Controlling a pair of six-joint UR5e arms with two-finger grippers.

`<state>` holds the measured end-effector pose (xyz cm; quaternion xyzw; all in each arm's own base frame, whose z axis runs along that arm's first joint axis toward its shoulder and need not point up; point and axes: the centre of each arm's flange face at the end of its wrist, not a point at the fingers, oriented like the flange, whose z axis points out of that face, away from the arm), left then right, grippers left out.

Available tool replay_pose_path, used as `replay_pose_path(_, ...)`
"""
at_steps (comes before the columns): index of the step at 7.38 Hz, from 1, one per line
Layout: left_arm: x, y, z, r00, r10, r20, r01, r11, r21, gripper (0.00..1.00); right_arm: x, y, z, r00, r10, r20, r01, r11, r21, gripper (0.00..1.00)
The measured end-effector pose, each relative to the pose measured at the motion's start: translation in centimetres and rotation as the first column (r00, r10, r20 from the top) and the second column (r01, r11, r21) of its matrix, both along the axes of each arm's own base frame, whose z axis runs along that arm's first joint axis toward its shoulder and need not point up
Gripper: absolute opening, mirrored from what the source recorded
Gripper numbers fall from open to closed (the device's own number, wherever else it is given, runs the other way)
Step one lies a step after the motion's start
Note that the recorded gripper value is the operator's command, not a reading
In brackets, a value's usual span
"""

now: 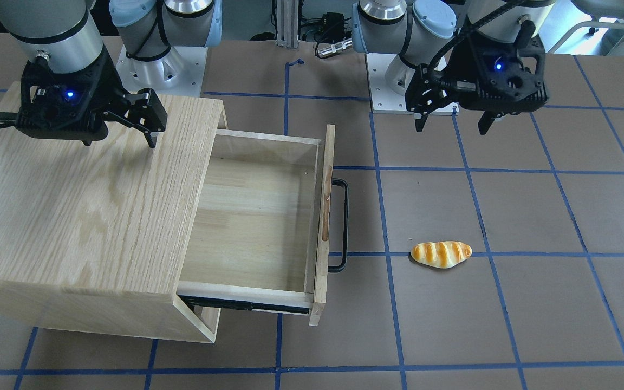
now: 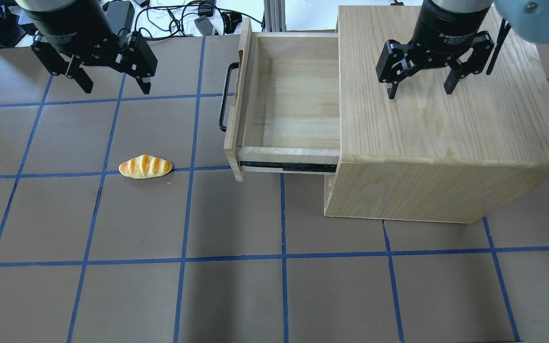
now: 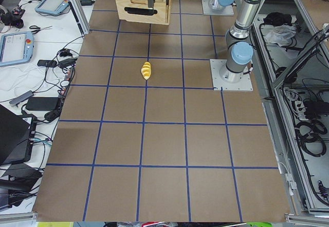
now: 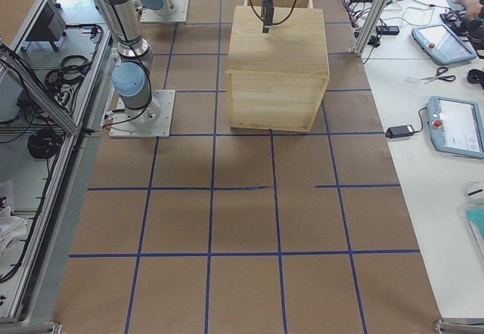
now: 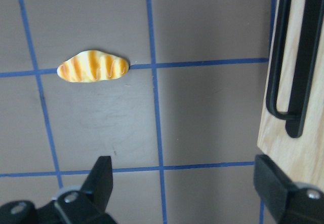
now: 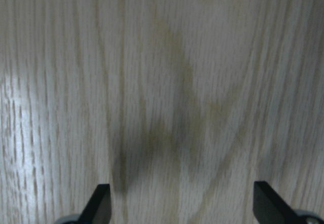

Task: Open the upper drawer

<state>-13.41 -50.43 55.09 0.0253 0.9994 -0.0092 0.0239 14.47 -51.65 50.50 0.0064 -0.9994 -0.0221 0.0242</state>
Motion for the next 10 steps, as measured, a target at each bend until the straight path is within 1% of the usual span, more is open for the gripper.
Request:
replay_pose_path(1,0.55,0.3,0.23,1.0,-0.002,0.0,0.002,1.0,-0.003,1.0,-0.01,0.0,0.0,1.0,0.0,0.0,0.0,1.0,0.0,1.0)
replay_pose_path(4,0.63,0.11,-0.28,0.999,-0.001,-0.038,0.001,1.0,0.002,1.0,0.01,0.0,0.0,1.0,0.0,0.0,0.0,1.0,0.0,1.0)
replay_pose_path(8,0.68,-0.05,-0.68,0.999,0.0,-0.039,0.001,1.0,0.008,1.0,0.01,0.0,-0.02,1.0,0.001,0.0,-0.001,1.0,0.0,1.0)
replay_pose_path(10,0.74,-0.04,-0.71,0.999,-0.014,-0.037,0.014,1.0,0.008,1.0,0.01,0.0,-0.01,1.0,0.001,0.0,-0.001,1.0,0.0,1.0)
